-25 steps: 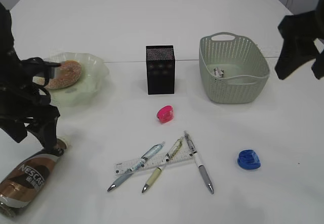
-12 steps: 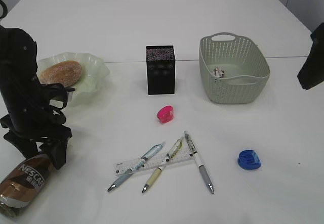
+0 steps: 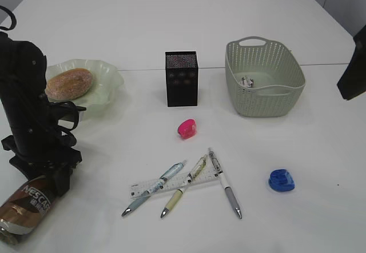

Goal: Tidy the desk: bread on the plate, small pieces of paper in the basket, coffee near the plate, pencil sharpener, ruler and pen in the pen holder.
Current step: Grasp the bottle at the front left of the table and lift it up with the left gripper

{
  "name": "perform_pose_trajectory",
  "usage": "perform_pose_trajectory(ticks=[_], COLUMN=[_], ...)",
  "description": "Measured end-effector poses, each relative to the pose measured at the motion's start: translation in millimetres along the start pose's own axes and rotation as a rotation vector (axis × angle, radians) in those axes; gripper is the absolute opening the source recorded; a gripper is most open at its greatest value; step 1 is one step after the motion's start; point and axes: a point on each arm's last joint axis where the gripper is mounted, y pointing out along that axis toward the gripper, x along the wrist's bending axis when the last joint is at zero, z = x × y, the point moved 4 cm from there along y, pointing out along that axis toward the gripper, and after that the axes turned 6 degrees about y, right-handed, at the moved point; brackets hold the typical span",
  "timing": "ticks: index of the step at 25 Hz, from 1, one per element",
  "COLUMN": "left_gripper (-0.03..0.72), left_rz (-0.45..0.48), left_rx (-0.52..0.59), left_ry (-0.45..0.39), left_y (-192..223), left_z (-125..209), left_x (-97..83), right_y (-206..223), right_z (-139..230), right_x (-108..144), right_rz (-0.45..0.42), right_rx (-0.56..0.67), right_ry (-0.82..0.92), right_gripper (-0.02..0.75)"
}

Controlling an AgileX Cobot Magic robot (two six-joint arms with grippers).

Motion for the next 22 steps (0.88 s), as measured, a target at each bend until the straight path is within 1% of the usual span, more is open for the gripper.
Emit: perform_pose_trajectory(ticks=[1,3,4,6,12,16,19,20,22], left_gripper=[0.4,0.321,0.295,0.271,0.263,0.262,0.262,0.261,0.26], left_rz=[-0.002,-0.002,-0.004,-0.004,0.007,0.006,-0.016,-0.026,-0.051], left_rx=[-0.001,-0.001,-0.001,-0.003,-0.003,-0.042,-0.127,-0.176,-0.316], left_ry=[0.001,0.001,0.002,0.002,-0.004,-0.013,-0.015,-0.016,-0.02], left_y=[-0.4,-0.4,-0.4,-0.8,-0.3,-1.7,-9.0,-14.3,-31.9], left_z=[-0.4,-0.4,-0.3,-0.8,-0.5,12.7,29.3,33.4,43.7], left_x=[0.3,0.3,0.5,0.6,-0.9,-4.3,-7.2,-8.2,-11.2], right_y=[0.0,0.0,0.0,0.0,0.0,0.0,0.0,0.0,0.0], right_z=[0.0,0.0,0.0,0.0,0.0,0.0,0.0,0.0,0.0], right_x=[0.0,0.0,0.0,0.0,0.0,0.0,0.0,0.0,0.0], right_rz=[0.0,0.0,0.0,0.0,0.0,0.0,0.0,0.0,0.0], right_rx=[0.0,0.0,0.0,0.0,0.0,0.0,0.0,0.0,0.0], right_ry=[0.0,0.0,-0.001,-0.002,-0.002,-0.002,-0.003,-0.003,-0.007], right_gripper=[0.506,0.506,0.506,0.506,0.507,0.507,0.507,0.507,0.507])
